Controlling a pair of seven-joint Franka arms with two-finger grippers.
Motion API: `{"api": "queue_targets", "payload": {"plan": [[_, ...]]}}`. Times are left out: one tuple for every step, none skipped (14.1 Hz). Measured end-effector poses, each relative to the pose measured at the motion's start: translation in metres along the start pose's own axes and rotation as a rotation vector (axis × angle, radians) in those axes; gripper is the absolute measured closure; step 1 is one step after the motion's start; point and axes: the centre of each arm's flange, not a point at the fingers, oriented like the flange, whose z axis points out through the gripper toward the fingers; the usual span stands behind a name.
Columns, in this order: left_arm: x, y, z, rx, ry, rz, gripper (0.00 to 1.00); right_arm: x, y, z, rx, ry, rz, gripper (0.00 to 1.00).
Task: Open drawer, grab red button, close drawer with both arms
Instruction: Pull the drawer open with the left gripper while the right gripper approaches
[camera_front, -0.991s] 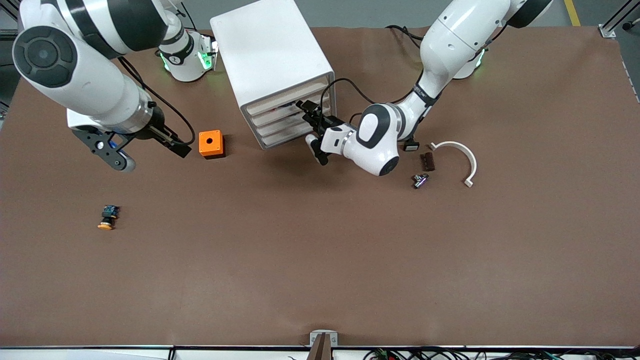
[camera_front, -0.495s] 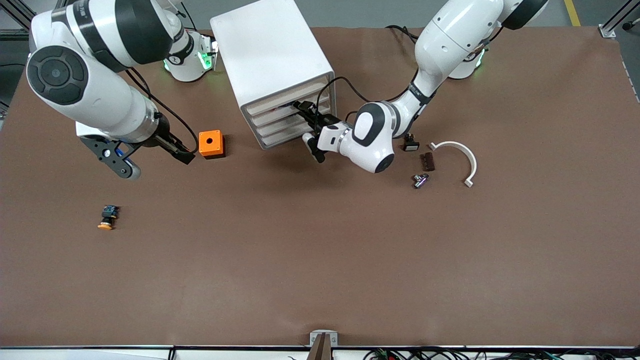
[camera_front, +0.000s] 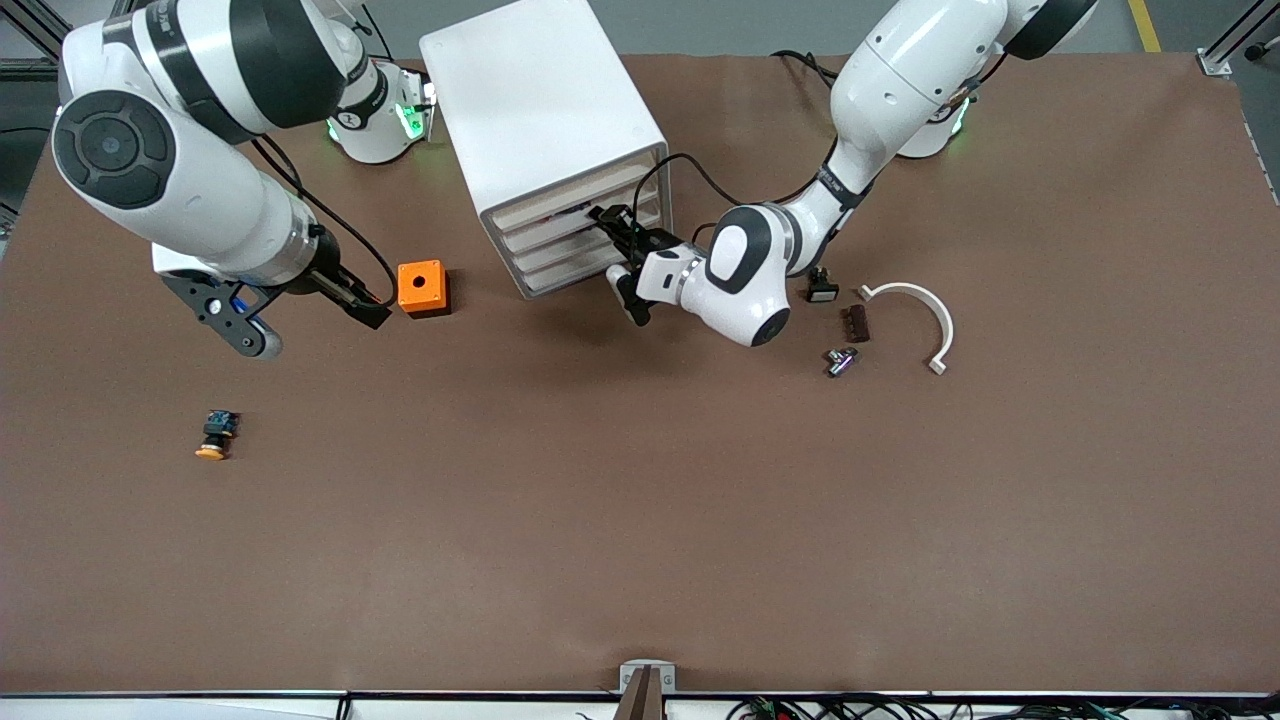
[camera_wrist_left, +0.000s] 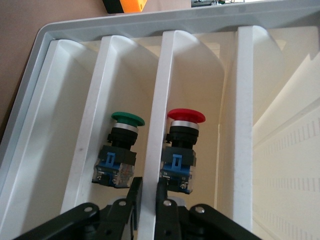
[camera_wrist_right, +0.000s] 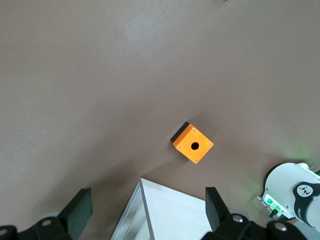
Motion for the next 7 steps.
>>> {"api": "queue_targets", "payload": {"plan": [[0.000, 0.000, 0.000, 0.000, 0.000, 0.000, 0.85, -0.001, 0.000, 0.000, 0.001, -0.001, -0.001, 0.00], [0.000, 0.000, -0.001, 0.000, 0.001, 0.000, 0.85, -0.002, -0.001, 0.000, 0.003, -0.002, -0.003, 0.00], [0.001, 0.000, -0.003, 0.000, 0.004, 0.000, 0.85, -0.002, -0.001, 0.000, 0.005, -0.002, -0.004, 0.00], [0.002, -0.001, -0.007, -0.001, 0.010, -0.001, 0.85, -0.002, -0.002, -0.001, 0.006, -0.002, -0.004, 0.00], [0.004, -0.002, -0.014, -0.006, 0.017, -0.004, 0.85, -0.002, -0.002, -0.001, 0.007, -0.002, -0.004, 0.00], [0.007, -0.003, -0.023, -0.014, 0.023, -0.007, 0.85, -0.003, -0.003, -0.001, 0.008, -0.003, -0.006, 0.00], [0.009, -0.007, -0.031, -0.021, 0.028, -0.009, 0.85, -0.005, -0.004, -0.001, 0.009, -0.003, -0.004, 0.00]]}}
